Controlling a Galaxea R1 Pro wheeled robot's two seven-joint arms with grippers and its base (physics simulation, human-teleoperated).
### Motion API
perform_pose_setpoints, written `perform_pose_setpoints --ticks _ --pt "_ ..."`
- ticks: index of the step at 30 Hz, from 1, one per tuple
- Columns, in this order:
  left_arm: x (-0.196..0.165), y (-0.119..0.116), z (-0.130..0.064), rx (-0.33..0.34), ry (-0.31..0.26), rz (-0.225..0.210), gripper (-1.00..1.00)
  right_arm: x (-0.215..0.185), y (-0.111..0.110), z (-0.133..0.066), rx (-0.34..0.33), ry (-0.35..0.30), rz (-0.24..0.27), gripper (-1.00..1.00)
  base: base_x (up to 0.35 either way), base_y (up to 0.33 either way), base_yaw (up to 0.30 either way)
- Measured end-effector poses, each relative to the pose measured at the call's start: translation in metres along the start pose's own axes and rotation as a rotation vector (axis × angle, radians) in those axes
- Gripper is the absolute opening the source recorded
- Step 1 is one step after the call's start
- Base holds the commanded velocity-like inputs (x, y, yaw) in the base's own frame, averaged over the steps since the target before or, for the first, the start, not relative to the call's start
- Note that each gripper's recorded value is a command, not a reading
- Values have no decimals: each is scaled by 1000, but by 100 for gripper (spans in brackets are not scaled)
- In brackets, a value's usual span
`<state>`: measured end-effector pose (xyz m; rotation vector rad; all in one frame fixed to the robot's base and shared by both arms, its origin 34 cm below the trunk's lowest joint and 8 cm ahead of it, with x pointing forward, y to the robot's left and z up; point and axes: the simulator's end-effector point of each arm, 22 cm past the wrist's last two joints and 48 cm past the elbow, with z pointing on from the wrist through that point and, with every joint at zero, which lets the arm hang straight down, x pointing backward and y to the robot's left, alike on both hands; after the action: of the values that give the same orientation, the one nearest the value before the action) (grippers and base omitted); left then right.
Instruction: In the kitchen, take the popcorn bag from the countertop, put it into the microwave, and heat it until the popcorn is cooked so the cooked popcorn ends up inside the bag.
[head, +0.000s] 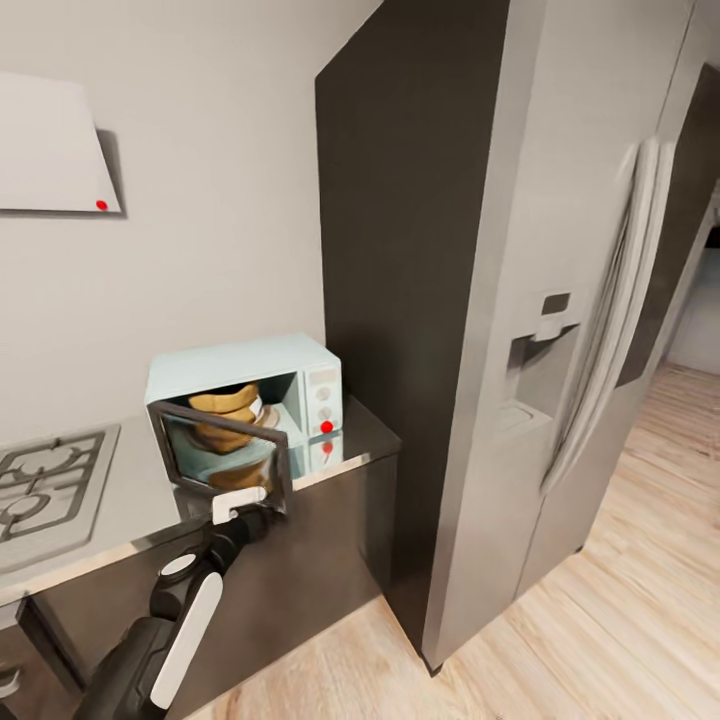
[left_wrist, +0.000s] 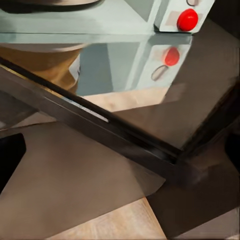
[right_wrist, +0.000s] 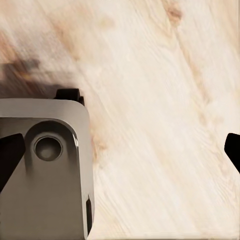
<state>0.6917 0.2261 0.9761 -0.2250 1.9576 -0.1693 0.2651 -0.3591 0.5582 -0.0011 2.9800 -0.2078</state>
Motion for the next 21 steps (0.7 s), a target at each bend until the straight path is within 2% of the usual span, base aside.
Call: perform_pose_setpoints --ticks 5,21 --pt "0 -1 0 3 1 -5 100 0 0 0 0 -1 0 100 248 0 -120" --pt "-2 1 -1 -5 -5 -5 100 1 -1 0 2 1 -1 100 286 0 -3"
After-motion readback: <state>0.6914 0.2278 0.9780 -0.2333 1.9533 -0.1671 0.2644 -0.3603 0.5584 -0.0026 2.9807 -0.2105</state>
